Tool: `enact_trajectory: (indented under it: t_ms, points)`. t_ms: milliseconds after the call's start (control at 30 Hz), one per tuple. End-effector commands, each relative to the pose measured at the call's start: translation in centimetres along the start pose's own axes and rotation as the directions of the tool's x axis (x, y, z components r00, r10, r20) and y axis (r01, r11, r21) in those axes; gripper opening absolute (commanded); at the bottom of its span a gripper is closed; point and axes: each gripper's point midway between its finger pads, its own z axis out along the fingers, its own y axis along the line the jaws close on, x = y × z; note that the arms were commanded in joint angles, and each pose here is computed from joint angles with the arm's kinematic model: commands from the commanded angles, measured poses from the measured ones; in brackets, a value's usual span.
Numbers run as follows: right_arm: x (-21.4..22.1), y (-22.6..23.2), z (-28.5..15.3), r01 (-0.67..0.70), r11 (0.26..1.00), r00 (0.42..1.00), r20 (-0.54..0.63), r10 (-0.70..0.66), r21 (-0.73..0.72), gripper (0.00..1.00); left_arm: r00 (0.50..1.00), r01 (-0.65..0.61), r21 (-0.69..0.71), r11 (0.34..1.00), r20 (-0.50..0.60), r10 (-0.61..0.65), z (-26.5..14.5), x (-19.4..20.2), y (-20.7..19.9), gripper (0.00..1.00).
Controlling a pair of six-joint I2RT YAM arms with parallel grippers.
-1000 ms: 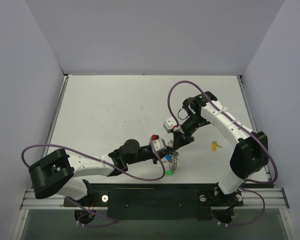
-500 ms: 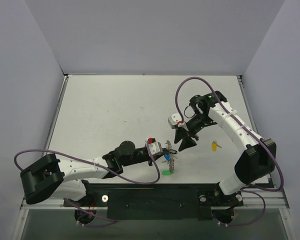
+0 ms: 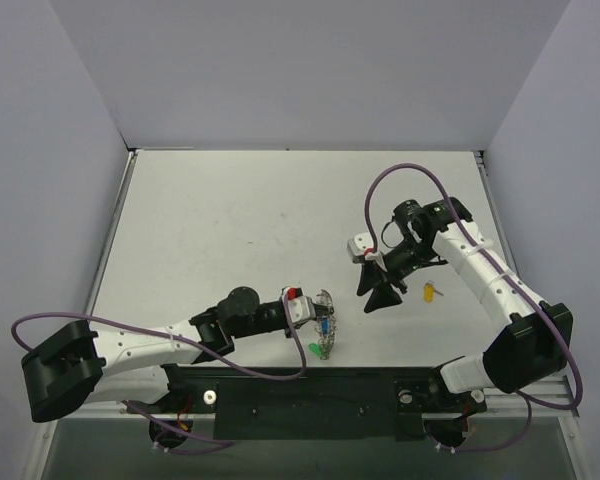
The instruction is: Put the keys on the keyring
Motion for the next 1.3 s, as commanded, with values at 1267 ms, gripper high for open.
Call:
enact_trajectory:
  t_ms: [1267]
  points:
    - [-4.6, -2.7, 3.9, -0.015, 1.0, 0.994, 0.105, 0.016, -0.016, 0.31, 0.911, 0.412, -0.02, 0.911, 0.045, -0.411, 1.4, -6.2, 3.3, 0.0]
